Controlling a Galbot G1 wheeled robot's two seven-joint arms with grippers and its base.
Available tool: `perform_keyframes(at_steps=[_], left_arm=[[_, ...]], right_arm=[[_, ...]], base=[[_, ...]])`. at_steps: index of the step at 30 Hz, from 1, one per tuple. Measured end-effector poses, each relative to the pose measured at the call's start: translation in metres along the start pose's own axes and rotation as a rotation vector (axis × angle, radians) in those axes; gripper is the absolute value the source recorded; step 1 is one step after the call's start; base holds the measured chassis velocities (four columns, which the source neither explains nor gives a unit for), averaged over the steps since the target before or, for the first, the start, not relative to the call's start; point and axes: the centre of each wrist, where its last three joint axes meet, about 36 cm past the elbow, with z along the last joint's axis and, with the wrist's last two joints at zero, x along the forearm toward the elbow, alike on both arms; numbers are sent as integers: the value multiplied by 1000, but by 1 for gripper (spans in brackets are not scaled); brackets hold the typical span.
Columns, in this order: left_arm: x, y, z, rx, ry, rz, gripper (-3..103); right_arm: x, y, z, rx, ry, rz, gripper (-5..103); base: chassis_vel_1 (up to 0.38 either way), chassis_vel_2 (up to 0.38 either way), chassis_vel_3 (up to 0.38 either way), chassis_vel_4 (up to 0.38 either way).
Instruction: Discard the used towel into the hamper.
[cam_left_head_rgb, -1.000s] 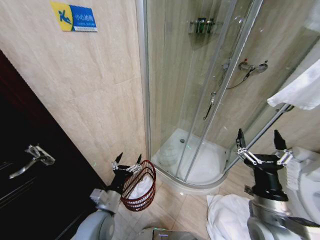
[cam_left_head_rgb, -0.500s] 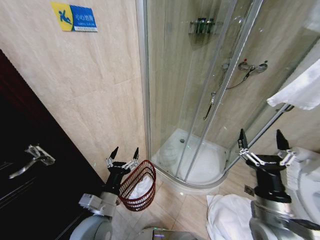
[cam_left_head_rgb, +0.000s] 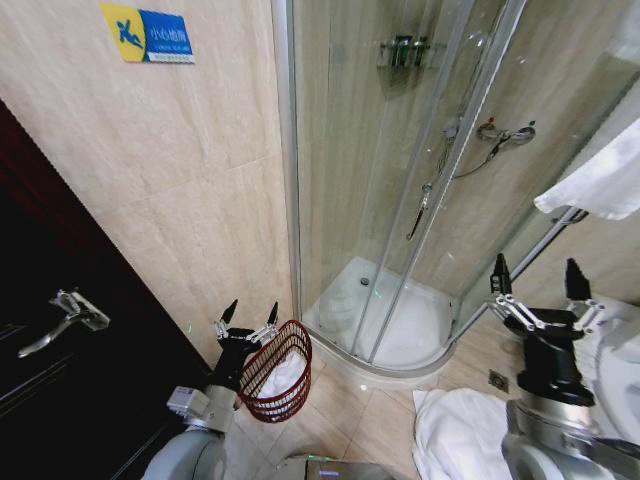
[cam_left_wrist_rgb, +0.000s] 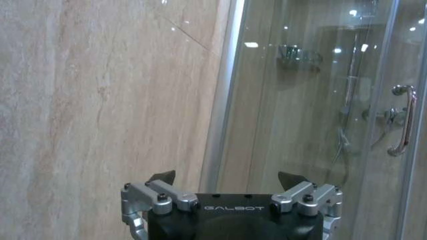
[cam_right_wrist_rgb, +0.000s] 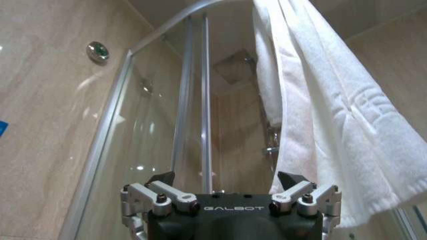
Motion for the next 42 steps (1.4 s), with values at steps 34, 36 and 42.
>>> perform_keyframes(at_steps=[34,36,42], left_arm=[[0,0,1,1,1,1,100],[0,0,1,1,1,1,100],[0,0,1,2,1,1,100]], right_arm=[[-3,-27,-14,61,-12,71,100],[-3,-29,-15,64,-15,72,100],[-3,-27,-14,52,-16,77,100]], base=[[0,0,0,0],[0,0,0,0],[-79,-84,79,93]])
